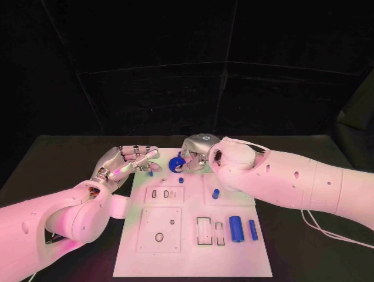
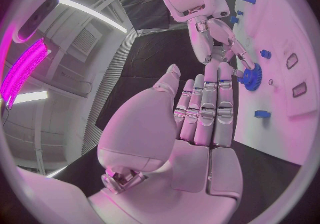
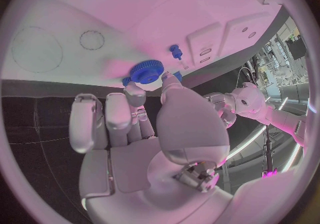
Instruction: Assemble the parts on the task board
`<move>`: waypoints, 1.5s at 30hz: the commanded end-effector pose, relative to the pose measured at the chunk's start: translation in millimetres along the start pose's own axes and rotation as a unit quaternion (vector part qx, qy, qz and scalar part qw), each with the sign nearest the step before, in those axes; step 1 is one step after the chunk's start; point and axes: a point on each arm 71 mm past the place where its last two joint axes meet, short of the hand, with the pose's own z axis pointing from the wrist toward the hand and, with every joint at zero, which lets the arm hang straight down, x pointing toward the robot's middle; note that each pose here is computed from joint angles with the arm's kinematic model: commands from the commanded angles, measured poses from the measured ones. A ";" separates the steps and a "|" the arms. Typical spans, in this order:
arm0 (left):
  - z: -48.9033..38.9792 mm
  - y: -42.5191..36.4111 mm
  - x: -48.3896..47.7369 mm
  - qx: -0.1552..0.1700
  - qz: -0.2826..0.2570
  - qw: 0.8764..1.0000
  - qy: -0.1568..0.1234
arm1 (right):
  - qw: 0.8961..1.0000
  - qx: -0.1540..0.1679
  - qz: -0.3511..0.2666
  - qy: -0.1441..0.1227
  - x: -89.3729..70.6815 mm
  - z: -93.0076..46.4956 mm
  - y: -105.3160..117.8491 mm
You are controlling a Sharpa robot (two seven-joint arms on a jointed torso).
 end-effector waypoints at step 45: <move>2.9 0.1 -2.3 0.005 0.000 1.000 0.006 | 0.959 0.027 0.274 -0.068 21.5 -120.9 -186.2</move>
